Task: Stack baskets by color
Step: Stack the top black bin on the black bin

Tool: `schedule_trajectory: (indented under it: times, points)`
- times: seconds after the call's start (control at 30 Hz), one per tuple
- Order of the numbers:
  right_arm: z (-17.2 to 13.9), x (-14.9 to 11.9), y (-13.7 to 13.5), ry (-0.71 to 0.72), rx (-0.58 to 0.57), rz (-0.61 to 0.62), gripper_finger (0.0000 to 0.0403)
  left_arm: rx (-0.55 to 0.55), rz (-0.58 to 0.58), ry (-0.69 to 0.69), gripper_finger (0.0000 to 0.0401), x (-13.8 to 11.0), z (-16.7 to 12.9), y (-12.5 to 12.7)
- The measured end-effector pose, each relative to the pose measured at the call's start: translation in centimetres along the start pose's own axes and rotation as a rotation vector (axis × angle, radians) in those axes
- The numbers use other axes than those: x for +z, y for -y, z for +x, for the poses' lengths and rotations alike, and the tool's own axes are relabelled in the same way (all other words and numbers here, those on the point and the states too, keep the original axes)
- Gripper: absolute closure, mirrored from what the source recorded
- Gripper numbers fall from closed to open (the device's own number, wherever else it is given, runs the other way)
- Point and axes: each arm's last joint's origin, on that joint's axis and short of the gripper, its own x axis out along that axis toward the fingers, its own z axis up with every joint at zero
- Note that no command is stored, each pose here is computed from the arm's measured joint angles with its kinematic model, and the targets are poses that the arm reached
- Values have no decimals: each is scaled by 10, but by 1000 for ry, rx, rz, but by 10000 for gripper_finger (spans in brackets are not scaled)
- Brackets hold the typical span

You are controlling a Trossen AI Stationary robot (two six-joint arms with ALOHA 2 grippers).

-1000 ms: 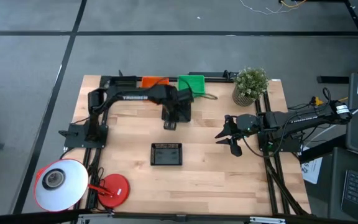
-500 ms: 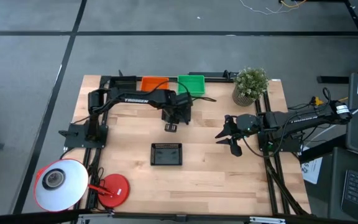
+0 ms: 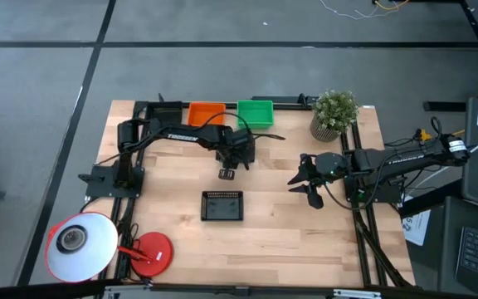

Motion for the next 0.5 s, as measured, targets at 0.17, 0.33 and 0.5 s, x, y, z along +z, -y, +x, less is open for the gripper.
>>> schedule_trajectory:
  times: [0.17, 0.33, 0.5]
  points:
    - [0, 0, 0, 0, 0, 0, 289, -7, -45, -25, 326, -9, 8, 3]
    - [0, 0, 0, -1, 0, 0, 289, -2, -49, -59, 394, -6, 0, 11]
    - [0, -1, 0, -14, -3, 1, 289, 139, 5, -89, 400, 12, -50, 22]
